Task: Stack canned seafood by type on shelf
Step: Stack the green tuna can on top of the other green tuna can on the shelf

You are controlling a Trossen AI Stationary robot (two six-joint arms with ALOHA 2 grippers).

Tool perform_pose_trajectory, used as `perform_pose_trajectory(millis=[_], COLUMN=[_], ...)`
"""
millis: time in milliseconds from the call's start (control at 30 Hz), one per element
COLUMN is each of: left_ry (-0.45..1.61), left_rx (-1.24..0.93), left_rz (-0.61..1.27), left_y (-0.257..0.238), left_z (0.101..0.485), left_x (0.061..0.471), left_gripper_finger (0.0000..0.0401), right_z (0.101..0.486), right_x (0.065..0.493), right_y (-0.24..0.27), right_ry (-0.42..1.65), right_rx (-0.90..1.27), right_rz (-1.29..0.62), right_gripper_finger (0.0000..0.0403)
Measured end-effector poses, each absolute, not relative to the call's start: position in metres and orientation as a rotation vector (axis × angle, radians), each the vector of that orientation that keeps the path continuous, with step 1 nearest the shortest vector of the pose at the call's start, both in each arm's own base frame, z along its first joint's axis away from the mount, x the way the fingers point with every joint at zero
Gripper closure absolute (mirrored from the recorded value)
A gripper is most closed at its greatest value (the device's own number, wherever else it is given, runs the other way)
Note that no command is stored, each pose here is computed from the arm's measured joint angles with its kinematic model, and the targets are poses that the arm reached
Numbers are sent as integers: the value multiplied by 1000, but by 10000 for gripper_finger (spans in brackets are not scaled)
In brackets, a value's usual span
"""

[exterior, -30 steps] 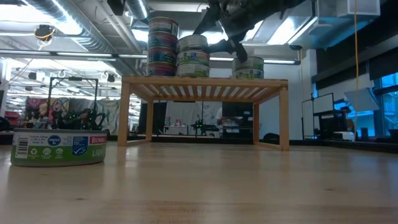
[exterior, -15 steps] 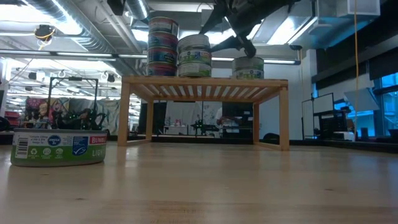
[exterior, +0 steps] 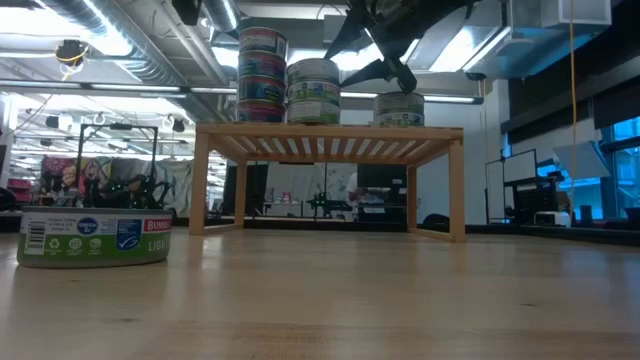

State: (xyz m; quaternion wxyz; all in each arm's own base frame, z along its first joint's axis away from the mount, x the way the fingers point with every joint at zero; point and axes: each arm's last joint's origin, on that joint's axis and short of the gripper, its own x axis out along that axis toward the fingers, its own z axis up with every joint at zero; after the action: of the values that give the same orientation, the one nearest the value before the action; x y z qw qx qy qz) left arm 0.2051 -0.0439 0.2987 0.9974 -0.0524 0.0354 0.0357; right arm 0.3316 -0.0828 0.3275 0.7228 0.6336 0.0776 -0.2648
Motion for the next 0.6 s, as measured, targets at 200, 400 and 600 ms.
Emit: perform_pose_trajectory(millis=[200,400,600], left_ry=[71,71,71], left_rx=[-106,-112,-112], left_rz=[71,72,72], left_y=[-44,-44,-44], left_z=[299,299,299], left_x=[205,205,205], left_gripper_finger=[394,394,394], right_z=[327,323,323], right_x=[332,329,328], right_y=[-82,-81,-80], right_ry=[192,239,254], right_rx=[1404,1383,1383], right_rz=[-567,-595,-589], right_gripper_finger=[166,166,166])
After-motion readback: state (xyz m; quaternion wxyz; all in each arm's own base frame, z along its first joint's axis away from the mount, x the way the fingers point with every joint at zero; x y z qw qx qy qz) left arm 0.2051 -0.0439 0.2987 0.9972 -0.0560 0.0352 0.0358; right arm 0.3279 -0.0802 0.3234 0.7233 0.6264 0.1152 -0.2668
